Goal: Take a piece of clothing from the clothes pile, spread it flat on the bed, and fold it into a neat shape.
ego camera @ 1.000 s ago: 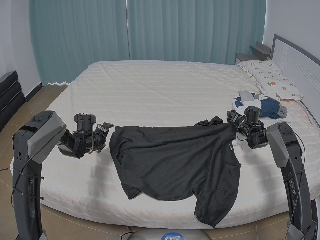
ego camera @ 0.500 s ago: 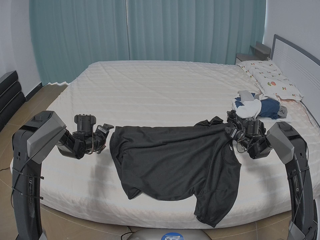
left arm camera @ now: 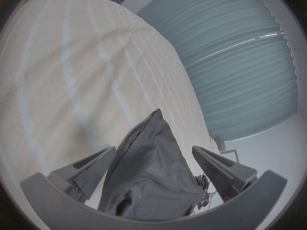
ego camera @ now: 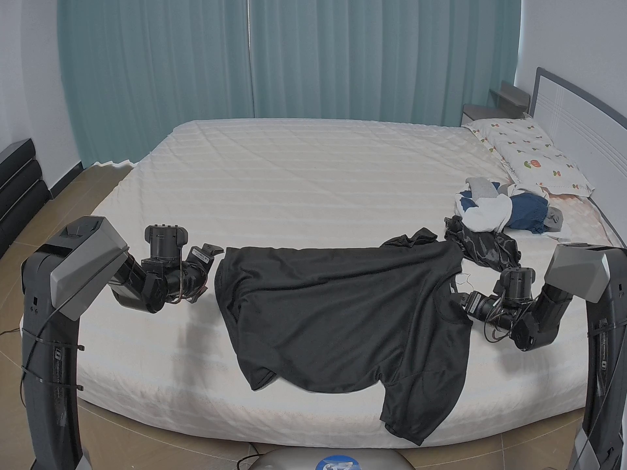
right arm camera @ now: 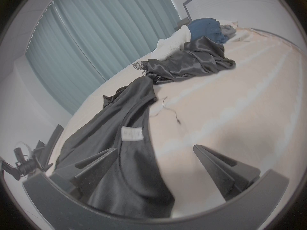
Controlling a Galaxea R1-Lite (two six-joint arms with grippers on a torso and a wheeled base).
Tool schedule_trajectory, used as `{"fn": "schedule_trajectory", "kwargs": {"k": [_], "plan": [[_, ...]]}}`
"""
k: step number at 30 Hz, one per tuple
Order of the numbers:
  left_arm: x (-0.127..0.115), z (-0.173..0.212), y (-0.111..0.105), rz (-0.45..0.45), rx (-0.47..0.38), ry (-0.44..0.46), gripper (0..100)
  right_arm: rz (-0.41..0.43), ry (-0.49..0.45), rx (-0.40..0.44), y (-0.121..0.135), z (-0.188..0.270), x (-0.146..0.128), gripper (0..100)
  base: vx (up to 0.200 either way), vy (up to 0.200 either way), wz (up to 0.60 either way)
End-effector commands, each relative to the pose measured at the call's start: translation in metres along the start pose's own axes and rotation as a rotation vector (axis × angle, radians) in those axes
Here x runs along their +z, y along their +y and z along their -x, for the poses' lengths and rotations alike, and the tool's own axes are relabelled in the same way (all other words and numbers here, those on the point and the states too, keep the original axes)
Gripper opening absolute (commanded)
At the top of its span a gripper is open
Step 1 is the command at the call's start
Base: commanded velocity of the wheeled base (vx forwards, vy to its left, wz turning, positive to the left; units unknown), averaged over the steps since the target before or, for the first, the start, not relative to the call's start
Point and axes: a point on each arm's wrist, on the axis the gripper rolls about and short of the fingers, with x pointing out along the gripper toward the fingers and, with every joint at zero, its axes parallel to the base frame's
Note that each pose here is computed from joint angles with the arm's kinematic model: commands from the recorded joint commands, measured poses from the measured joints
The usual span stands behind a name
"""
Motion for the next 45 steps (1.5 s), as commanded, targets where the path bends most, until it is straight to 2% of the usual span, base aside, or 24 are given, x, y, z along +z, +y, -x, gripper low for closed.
{"fn": "schedule_trajectory", "kwargs": {"k": [1, 2, 5, 9, 10, 13, 16, 18, 24, 29, 36, 37, 45], "plan": [[-0.002, 0.016, -0.007, -0.029, -0.005, 0.013, 100, -0.076, -0.015, 0.063, 0.009, 0.046, -0.001, 100, 0.000, 0.000, 0.00], [-0.006, 0.025, -0.015, -0.039, -0.018, 0.023, 100, -0.132, -0.009, 0.066, 0.011, 0.060, -0.009, 100, 0.000, 0.000, 0.00], [-0.016, 0.032, -0.023, -0.050, -0.024, 0.046, 100, -0.200, -0.007, 0.085, 0.015, 0.080, -0.018, 100, 0.000, 0.000, 0.00], [-0.027, 0.042, -0.021, -0.059, 0.009, 0.079, 100, -0.222, -0.003, 0.086, 0.012, 0.090, -0.026, 100, -0.150, 0.000, 0.00], [-0.040, 0.052, -0.016, -0.068, 0.039, 0.113, 100, -0.229, 0.010, 0.086, 0.010, 0.095, -0.030, 100, -0.200, 0.000, 0.00], [-0.050, 0.070, -0.008, -0.069, 0.073, 0.147, 100, -0.245, 0.016, 0.085, 0.009, 0.097, -0.033, 100, -0.200, 0.000, 0.00], [-0.078, 0.079, 0.002, -0.103, 0.116, 0.207, 100, -0.246, 0.033, 0.077, 0.009, 0.099, -0.037, 100, -0.133, 0.000, 0.00], [-0.090, 0.081, 0.004, -0.122, 0.113, 0.218, 100, -0.241, 0.067, 0.072, 0.010, 0.099, -0.045, 100, 0.000, 0.000, 0.00], [-0.094, 0.084, 0.007, -0.126, 0.093, 0.208, 100, -0.232, 0.097, 0.068, 0.007, 0.089, -0.059, 100, 0.000, 0.000, 0.00], [-0.090, 0.084, 0.009, -0.116, 0.097, 0.198, 100, -0.208, 0.114, 0.093, 0.017, 0.077, -0.069, 100, 0.000, 0.000, 0.00], [-0.089, 0.084, 0.009, -0.116, 0.096, 0.197, 100, -0.198, 0.095, 0.112, 0.021, 0.066, -0.066, 100, 0.000, 0.000, 0.00], [-0.090, 0.084, 0.009, -0.116, 0.095, 0.198, 100, -0.198, 0.090, 0.114, 0.021, 0.063, -0.066, 0, 0.000, 0.000, 0.00], [-0.090, 0.085, 0.012, -0.118, 0.108, 0.199, 100, -0.203, 0.049, 0.081, 0.016, 0.062, -0.061, 0, 0.000, 0.000, 0.00]]}}
